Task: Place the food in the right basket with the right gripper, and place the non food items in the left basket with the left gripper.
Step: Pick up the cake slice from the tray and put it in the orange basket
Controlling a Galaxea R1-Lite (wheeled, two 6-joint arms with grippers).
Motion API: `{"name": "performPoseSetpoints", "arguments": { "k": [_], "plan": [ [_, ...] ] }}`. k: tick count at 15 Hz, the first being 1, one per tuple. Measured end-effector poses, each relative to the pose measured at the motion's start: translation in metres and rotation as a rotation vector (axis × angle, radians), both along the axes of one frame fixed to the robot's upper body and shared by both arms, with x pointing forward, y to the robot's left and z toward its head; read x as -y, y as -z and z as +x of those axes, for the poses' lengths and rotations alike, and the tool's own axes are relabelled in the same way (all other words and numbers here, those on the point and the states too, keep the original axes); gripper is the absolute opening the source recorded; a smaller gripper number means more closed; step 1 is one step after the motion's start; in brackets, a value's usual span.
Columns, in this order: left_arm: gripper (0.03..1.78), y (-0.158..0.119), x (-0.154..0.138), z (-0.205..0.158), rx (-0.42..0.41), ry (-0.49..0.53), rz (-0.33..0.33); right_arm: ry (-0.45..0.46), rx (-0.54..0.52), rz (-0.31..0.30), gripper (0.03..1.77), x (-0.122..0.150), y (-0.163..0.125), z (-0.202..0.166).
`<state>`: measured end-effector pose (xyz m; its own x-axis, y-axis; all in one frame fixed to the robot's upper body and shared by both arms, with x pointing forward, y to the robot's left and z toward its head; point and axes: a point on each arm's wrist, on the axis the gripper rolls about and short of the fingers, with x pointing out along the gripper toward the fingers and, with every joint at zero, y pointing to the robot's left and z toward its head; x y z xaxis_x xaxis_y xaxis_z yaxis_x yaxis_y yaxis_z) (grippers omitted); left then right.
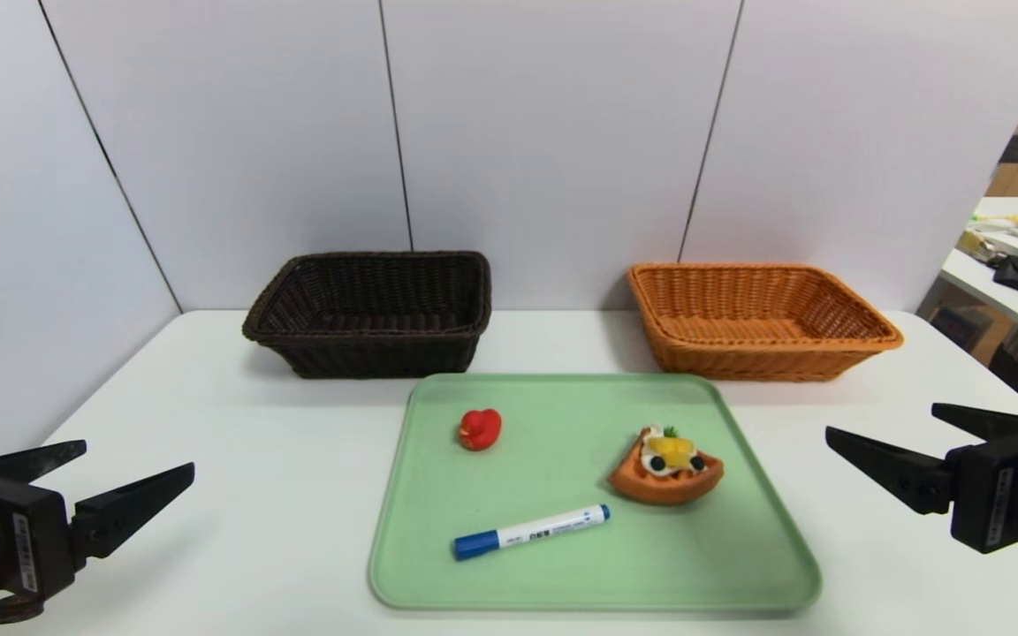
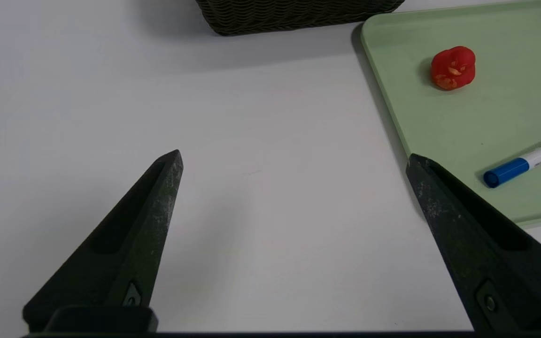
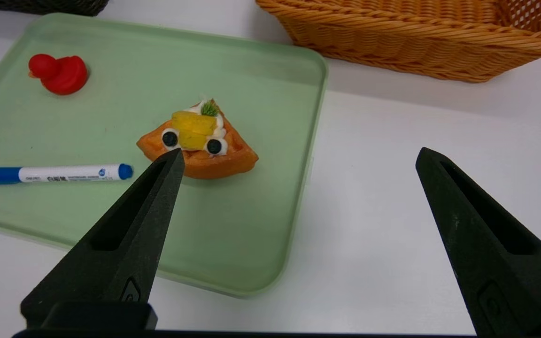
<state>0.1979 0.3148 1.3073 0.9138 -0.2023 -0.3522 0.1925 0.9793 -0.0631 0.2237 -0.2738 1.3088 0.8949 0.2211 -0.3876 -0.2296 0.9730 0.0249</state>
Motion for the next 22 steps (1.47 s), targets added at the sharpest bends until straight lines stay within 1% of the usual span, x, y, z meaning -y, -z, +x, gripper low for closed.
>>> {"name": "performPoseSetpoints", "arguments": {
  "k": [5,9,12,14,16,17,20,22],
  "plan": [
    [1.69,0.006,0.001,0.002,-0.029,0.007,0.005,-0.058,-0.061,-0.031,1.7,-0.015,0.011,0.008],
    [1.69,0.008,0.002,0.002,-0.035,0.008,0.007,-0.054,-0.116,-0.052,1.7,-0.024,0.022,0.019],
    [1.69,0.008,0.001,0.002,-0.036,0.007,0.009,-0.013,-0.13,-0.063,1.7,-0.033,0.025,0.031],
    [1.69,0.008,0.001,0.002,-0.037,0.006,0.009,-0.004,-0.132,-0.067,1.7,-0.04,0.021,0.039],
    [1.69,0.009,0.001,0.002,-0.036,-0.007,0.015,0.004,-0.142,-0.091,1.7,-0.048,0.017,0.044],
    [1.69,0.009,0.001,0.001,-0.036,-0.008,0.015,-0.002,-0.164,-0.106,1.7,-0.052,0.015,0.043],
    [1.69,0.009,0.001,0.0,-0.033,-0.007,0.016,-0.006,-0.213,-0.1,1.7,-0.061,0.005,0.042],
    [1.69,0.01,0.001,-0.001,-0.032,-0.008,0.016,-0.001,-0.255,-0.111,1.7,-0.063,-0.003,0.042]
  ]
}}
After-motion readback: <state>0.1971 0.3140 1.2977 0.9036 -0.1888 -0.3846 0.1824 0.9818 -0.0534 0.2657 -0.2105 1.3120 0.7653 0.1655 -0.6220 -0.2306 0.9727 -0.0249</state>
